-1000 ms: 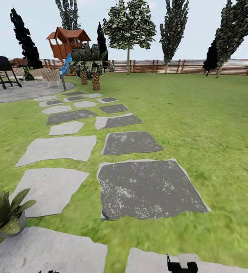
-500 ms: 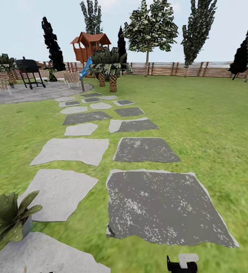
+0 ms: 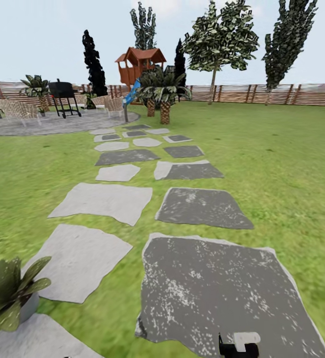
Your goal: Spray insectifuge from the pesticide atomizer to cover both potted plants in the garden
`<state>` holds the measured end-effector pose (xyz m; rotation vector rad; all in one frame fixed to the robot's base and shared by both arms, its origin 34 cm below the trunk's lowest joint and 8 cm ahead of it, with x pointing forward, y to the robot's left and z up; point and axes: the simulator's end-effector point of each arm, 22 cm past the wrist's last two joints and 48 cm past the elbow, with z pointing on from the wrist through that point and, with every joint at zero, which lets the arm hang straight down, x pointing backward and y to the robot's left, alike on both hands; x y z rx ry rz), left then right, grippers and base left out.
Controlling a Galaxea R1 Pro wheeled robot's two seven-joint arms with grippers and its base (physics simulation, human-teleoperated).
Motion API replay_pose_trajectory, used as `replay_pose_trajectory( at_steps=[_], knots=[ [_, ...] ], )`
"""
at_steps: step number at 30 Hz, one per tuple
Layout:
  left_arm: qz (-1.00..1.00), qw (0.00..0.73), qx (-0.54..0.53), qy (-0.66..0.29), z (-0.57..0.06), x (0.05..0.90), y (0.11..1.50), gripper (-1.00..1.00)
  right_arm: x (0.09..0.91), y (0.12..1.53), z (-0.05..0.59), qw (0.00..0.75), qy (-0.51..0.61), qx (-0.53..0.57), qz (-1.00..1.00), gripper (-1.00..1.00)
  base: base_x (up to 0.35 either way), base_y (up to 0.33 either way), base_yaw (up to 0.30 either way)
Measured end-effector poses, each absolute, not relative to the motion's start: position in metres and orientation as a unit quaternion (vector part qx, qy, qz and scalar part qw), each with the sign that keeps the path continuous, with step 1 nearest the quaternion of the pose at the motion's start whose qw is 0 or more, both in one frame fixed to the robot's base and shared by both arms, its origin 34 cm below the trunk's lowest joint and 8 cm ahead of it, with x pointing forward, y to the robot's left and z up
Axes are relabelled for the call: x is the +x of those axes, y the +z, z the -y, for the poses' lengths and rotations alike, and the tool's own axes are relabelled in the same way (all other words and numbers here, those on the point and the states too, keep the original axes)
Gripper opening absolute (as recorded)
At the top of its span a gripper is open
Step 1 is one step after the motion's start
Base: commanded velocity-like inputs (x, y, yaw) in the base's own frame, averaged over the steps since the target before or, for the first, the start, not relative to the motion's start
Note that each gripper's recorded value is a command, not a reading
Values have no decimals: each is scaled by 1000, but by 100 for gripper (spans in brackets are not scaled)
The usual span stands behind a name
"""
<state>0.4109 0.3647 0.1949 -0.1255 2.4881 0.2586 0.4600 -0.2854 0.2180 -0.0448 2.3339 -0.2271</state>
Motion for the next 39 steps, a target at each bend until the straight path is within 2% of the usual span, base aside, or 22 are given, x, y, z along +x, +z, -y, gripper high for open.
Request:
replay_pose_trajectory(
  at_steps=[13,31,39],
  knots=[
    [-943,315,-48,99,-366,412,196,-100,461,219,286,389,-89,-17,-917,100,306,-143,54],
    [-943,314,-47,99,-366,410,196,-100,461,219,286,389,-90,-17,-917,100,340,-39,263],
    [-943,313,-47,99,-366,410,195,-100,461,219,288,389,-90,-18,-917,100,340,-29,47]
  ],
)
